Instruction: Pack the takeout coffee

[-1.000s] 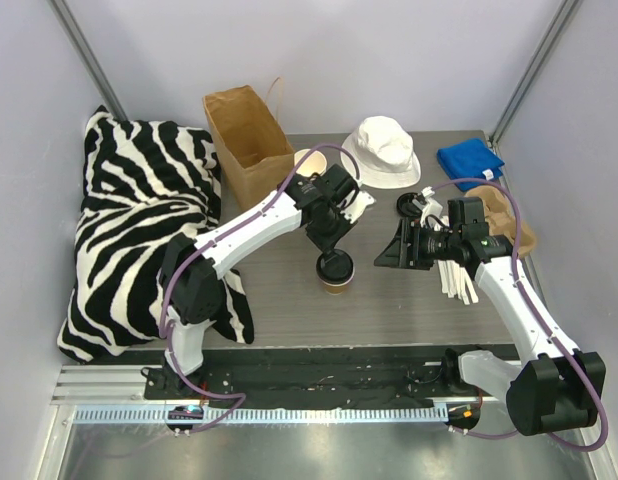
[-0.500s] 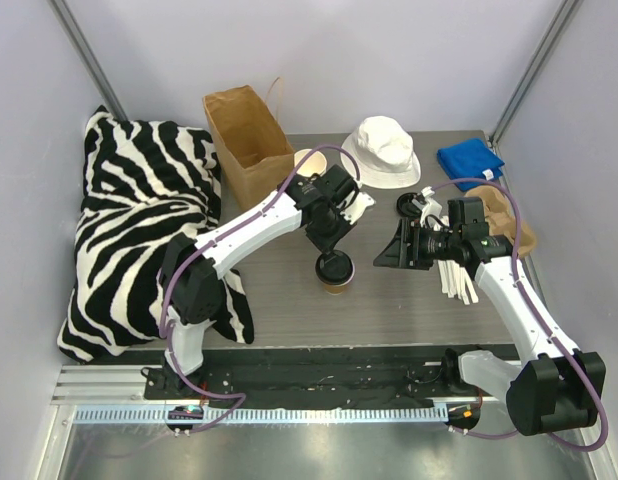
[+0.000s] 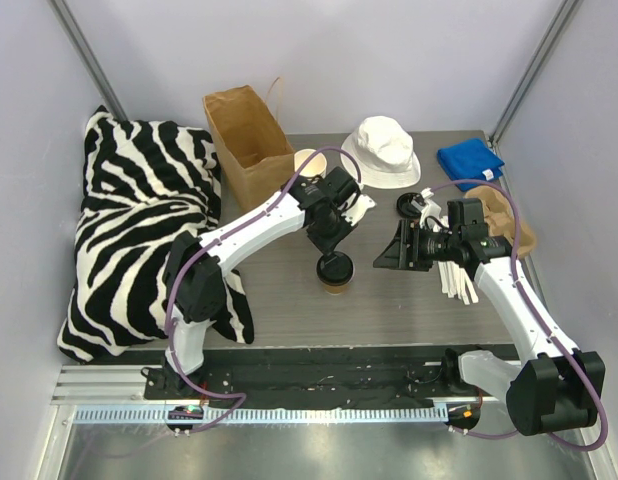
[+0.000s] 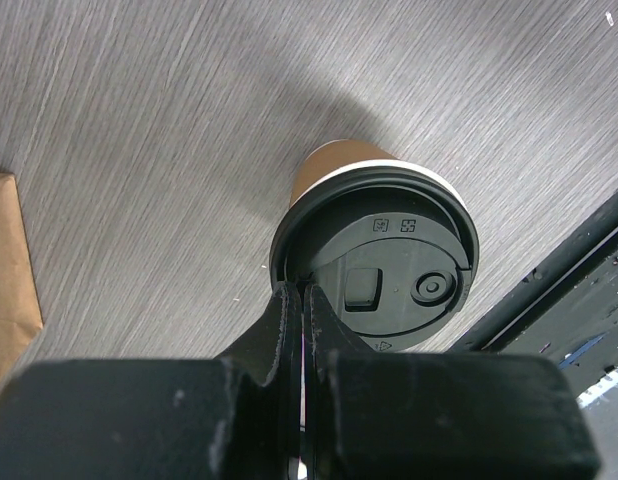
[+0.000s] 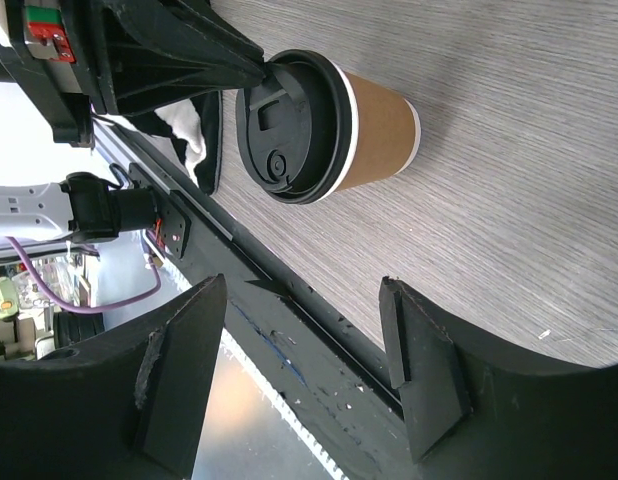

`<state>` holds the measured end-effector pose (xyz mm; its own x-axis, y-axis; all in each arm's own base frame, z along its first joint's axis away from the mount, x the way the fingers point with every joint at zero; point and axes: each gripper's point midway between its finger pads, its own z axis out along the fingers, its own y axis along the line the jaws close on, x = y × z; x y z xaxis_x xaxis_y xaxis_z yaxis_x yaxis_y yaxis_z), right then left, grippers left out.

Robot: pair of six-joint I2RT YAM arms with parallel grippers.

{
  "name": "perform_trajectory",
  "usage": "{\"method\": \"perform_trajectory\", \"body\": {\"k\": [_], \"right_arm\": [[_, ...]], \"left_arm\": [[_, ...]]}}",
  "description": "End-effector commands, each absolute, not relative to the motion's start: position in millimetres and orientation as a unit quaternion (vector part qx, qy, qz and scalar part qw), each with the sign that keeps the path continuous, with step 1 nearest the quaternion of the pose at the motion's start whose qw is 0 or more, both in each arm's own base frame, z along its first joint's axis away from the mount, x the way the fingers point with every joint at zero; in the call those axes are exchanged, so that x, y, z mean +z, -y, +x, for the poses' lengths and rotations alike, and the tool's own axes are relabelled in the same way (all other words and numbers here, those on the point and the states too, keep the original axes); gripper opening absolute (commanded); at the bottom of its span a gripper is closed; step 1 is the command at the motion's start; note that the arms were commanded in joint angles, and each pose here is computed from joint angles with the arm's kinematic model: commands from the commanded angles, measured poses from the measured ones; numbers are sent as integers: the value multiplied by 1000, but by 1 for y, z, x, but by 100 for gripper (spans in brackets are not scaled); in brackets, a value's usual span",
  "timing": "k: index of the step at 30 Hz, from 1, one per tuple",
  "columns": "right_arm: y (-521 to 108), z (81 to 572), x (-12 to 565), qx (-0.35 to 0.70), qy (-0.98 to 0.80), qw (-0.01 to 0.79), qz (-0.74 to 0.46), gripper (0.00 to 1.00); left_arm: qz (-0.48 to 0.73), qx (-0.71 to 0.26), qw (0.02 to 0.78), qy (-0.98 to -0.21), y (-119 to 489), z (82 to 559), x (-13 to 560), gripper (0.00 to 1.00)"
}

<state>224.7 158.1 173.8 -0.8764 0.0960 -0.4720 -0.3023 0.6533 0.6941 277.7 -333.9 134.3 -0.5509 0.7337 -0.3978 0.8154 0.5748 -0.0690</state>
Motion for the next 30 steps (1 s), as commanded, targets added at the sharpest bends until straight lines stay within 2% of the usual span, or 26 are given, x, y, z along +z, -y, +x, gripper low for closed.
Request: {"method": "perform_trajectory", "body": {"k": [1, 17, 26, 30], "right_arm": [[-161, 228, 183, 422, -866, 259, -72, 71], [-162, 229, 182, 425, -865, 257, -70, 74], [-163, 230, 182, 427, -865, 252, -70, 74], [-165, 230, 187, 436, -861, 252, -73, 74]], "left_arm": [[449, -129, 181, -866, 341, 284, 137, 0], [448, -132, 181, -866, 345, 286, 139, 0], [452, -148, 197, -857, 344, 282, 169, 23], [453, -175, 238, -841, 349, 280, 210, 44]]}}
